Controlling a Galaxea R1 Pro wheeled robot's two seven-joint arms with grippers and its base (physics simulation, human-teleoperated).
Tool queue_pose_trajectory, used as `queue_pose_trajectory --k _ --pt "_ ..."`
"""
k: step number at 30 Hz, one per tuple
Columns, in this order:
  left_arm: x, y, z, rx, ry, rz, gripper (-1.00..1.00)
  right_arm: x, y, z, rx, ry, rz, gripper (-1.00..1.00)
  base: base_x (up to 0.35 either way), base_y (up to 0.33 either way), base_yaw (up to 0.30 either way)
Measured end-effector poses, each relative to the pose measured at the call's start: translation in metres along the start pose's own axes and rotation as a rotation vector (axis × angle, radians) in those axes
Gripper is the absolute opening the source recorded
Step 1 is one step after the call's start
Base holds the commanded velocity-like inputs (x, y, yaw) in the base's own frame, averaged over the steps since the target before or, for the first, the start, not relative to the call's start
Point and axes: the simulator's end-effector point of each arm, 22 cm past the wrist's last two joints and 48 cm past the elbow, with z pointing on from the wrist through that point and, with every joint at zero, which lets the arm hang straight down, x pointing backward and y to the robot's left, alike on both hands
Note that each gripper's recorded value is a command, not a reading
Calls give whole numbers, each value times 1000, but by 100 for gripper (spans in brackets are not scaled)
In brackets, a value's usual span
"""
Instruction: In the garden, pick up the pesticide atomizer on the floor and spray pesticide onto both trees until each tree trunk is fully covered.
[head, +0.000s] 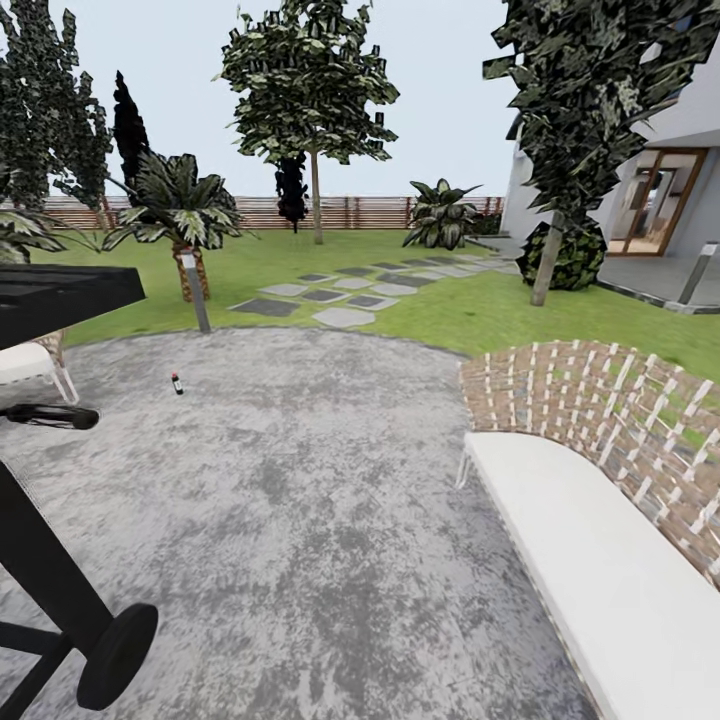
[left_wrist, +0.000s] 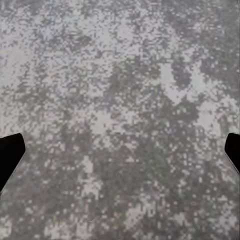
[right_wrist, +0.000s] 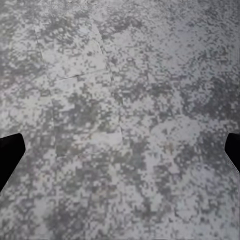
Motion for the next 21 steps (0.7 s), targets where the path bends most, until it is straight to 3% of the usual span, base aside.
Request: queue_pose_trajectory --k 21 --pt "0 -1 0 1 0 0 100 0 0 0 0 0 0 100 340 0 0"
